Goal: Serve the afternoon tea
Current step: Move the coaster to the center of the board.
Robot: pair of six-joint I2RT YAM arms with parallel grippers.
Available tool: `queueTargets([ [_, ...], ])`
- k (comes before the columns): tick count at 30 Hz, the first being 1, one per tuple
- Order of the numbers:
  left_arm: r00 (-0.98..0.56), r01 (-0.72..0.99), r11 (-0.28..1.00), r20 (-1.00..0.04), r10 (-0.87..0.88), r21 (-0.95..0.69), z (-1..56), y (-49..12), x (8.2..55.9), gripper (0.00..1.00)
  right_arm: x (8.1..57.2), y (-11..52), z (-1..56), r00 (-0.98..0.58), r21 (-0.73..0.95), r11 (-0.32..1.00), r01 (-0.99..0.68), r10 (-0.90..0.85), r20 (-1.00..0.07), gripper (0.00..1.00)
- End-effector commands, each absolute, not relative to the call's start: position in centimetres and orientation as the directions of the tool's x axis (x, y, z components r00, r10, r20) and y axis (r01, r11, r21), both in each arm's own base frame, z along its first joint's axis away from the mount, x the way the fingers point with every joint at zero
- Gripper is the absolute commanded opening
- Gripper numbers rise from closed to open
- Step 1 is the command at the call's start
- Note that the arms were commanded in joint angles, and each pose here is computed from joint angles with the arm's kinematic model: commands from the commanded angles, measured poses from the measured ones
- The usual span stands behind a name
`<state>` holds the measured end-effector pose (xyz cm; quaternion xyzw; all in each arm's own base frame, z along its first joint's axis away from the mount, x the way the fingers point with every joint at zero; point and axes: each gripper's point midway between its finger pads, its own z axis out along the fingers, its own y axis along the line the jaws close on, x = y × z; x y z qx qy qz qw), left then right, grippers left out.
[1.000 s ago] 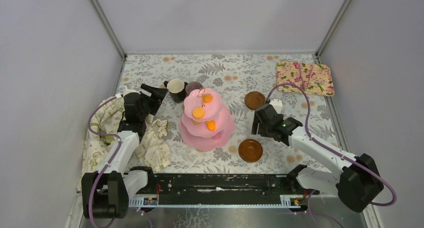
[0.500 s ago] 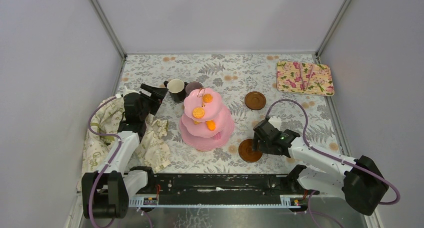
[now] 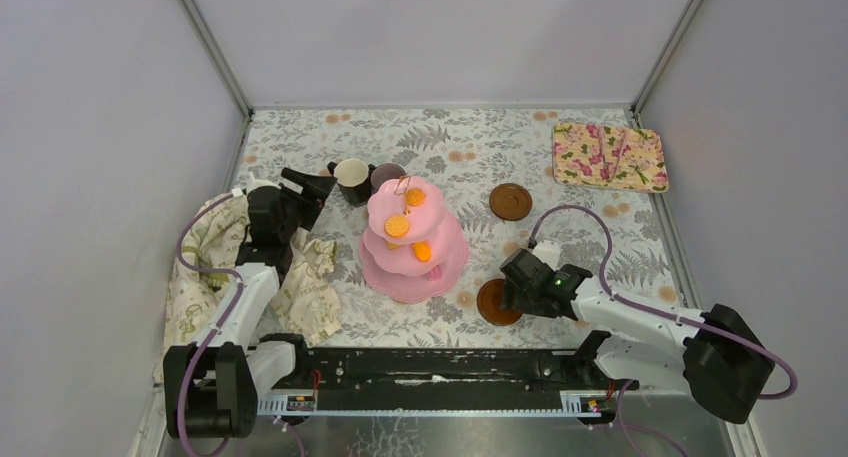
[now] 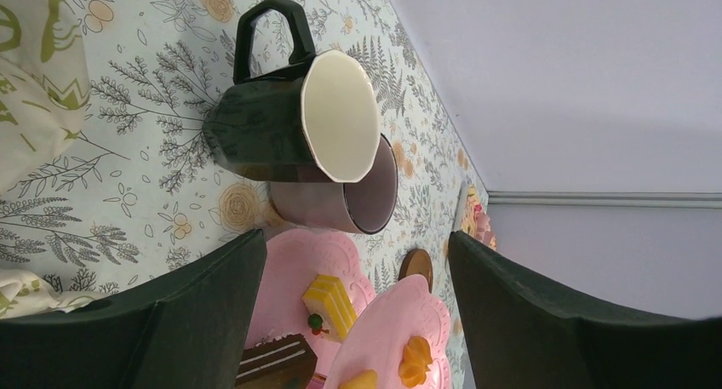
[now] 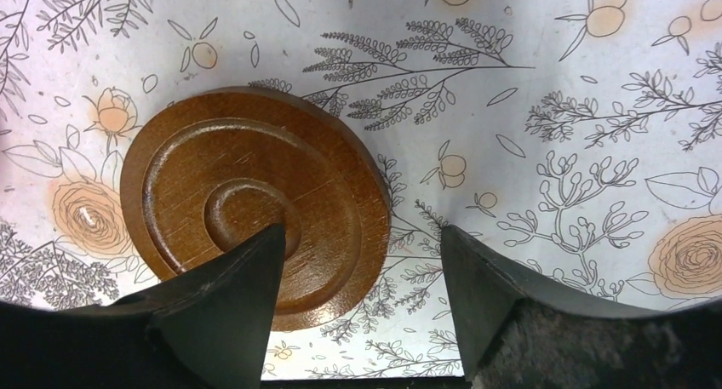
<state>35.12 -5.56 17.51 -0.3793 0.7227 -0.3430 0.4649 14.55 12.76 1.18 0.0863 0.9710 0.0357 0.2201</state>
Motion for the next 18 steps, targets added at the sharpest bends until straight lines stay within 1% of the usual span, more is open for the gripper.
queueTargets([
  [1, -0.266, -0.187, 0.471, -0.417, -0.869, -0.862, 18.3, -5.5, 35.5, 0.85, 14.5, 11.8, 0.0, -0.876, 0.055, 0.975, 0.217, 0.219, -0.43, 0.71],
  [4, -0.27, -0.185, 0.466, -0.411, -0.871, -0.865, 18.3, -5.7, 35.5, 0.85, 14.9, 11.8, 0.0, -0.872, 0.039, 0.974, 0.225, 0.219, -0.438, 0.65],
  [7, -0.27, -0.18, 0.466, -0.412, -0.87, -0.866, 18.4, -5.7, 35.5, 0.85, 15.3, 12.4, -0.1, -0.878, 0.034, 0.974, 0.224, 0.217, -0.428, 0.62],
  [10, -0.268, -0.179, 0.466, -0.413, -0.871, -0.867, 18.5, -5.7, 35.4, 0.85, 15.7, 13.2, -0.2, -0.883, 0.038, 0.976, 0.217, 0.212, -0.419, 0.56],
  [14, -0.268, -0.178, 0.467, -0.414, -0.87, -0.866, 18.5, -5.7, 35.5, 0.85, 16.4, 13.6, -0.2, -0.879, 0.028, 0.976, 0.215, 0.206, -0.431, 0.38],
  [18, -0.27, -0.177, 0.464, -0.411, -0.871, -0.868, 18.5, -5.7, 35.5, 0.85, 17.0, 13.8, -0.2, -0.877, 0.012, 0.977, 0.214, 0.197, -0.439, 0.36],
])
